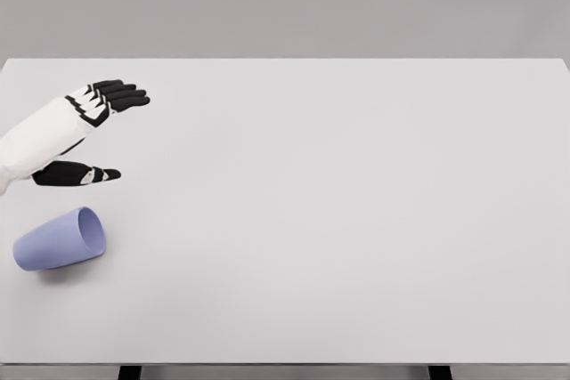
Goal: Flip the cup with left arm and place it on the table
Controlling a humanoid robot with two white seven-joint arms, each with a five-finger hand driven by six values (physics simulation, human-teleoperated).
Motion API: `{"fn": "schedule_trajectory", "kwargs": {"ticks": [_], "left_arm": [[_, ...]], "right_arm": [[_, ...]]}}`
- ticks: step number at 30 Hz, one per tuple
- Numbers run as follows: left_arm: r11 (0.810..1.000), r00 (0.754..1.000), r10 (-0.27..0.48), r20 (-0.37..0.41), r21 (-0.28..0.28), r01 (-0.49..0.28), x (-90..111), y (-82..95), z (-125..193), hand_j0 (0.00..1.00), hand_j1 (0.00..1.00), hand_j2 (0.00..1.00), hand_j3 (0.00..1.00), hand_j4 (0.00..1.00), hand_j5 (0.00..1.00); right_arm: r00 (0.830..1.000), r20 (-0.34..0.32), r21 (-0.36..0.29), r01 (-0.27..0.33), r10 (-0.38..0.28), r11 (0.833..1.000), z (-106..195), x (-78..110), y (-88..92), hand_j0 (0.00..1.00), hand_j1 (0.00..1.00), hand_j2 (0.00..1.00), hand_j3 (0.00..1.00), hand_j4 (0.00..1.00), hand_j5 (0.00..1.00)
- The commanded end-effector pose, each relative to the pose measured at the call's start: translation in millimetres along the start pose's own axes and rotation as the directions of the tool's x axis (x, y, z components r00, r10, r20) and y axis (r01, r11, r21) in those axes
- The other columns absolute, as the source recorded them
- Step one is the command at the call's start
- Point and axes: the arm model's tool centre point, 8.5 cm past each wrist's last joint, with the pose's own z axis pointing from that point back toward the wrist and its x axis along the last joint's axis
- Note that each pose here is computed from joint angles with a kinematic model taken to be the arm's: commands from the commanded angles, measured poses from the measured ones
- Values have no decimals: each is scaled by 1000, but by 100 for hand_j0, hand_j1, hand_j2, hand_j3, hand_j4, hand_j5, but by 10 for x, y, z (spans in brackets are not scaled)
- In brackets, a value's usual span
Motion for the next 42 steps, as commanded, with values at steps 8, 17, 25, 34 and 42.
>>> {"fn": "schedule_trajectory", "kwargs": {"ticks": [8,17,25,34,42], "left_arm": [[999,1000,-27,-6,-19,27,-13,-6,10,100,100,100,100,100,100],[997,999,-41,-12,-64,40,-45,2,50,100,100,100,100,100,100],[945,996,83,21,-320,-72,-33,115,31,100,100,100,100,100,100],[932,996,57,-75,-354,-80,-117,619,271,100,100,100,100,100,100],[921,994,7,-105,-388,-48,-98,778,423,100,100,100,100,100,100]], "right_arm": [[1000,-11,-1,-4,4,1000,3,-35,-4,100,100,100,100,100,100],[1000,-11,-1,-4,4,1000,3,-35,-4,100,100,100,100,100,100],[1000,-11,-1,-4,4,1000,3,-35,-4,100,100,100,100,100,100],[1000,-11,-1,-4,4,1000,3,-35,-4,100,100,100,100,100,100],[1000,-11,-1,-4,4,1000,3,-35,-4,100,100,100,100,100,100]]}}
